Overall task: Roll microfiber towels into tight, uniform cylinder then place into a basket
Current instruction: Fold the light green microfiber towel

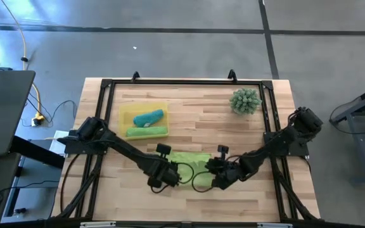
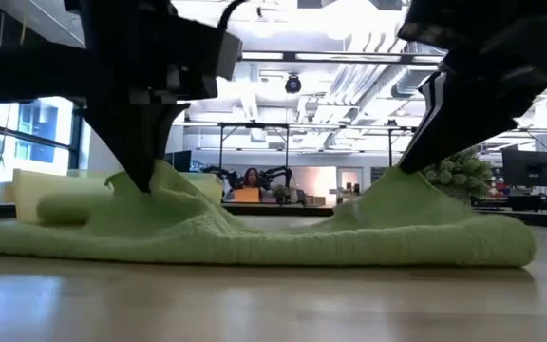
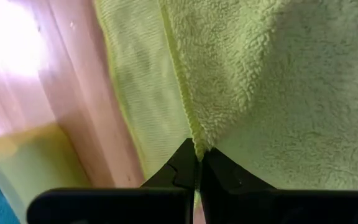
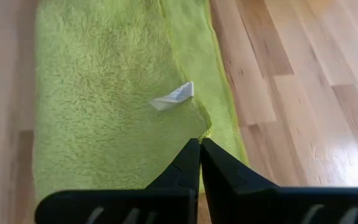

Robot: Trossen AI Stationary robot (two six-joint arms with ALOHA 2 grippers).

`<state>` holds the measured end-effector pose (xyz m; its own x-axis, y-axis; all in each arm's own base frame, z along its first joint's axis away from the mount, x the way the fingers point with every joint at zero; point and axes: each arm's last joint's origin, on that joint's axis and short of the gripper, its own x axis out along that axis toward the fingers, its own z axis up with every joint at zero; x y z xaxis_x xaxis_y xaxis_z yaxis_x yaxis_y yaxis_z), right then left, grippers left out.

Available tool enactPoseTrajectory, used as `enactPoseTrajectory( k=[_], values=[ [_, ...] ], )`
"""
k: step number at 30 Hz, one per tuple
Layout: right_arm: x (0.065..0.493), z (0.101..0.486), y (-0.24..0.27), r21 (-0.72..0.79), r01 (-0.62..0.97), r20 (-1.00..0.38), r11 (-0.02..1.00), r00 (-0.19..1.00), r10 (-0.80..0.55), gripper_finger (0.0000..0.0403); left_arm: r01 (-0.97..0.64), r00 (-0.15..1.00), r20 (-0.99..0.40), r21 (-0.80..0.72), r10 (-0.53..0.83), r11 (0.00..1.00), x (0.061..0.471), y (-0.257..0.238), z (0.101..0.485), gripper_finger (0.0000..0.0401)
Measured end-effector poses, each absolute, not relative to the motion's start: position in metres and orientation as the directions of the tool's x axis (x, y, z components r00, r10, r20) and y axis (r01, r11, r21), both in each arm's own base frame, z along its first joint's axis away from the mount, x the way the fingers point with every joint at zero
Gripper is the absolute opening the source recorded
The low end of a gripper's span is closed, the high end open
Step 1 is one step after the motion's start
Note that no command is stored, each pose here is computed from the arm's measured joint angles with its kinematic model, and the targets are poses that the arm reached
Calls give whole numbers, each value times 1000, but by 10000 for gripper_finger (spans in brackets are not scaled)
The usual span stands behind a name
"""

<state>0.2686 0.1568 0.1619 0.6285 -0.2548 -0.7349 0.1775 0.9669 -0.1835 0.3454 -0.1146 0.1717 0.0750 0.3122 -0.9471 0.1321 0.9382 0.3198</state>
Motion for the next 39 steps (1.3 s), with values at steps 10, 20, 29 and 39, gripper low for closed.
enactPoseTrajectory(
  k=[10, 20, 29, 39],
  values=[
    [267, 160, 148, -279, 162, -744, 946, 586, -320, 0, 98, 25, -934, 356, 356, 929, 347, -94, 172, 0],
    [274, 159, 136, -249, 193, -760, 949, 569, -315, 0, -60, -15, -959, 283, 283, 957, 351, -77, 171, 0],
    [278, 160, 130, -243, 217, -756, 946, 568, -324, 0, -81, -22, -958, 288, 287, 954, 352, -69, 171, 0],
    [278, 159, 131, -235, 164, -776, 958, 562, -286, 21, -88, -25, -959, 283, 282, 955, 353, -67, 171, 0]
  ],
)
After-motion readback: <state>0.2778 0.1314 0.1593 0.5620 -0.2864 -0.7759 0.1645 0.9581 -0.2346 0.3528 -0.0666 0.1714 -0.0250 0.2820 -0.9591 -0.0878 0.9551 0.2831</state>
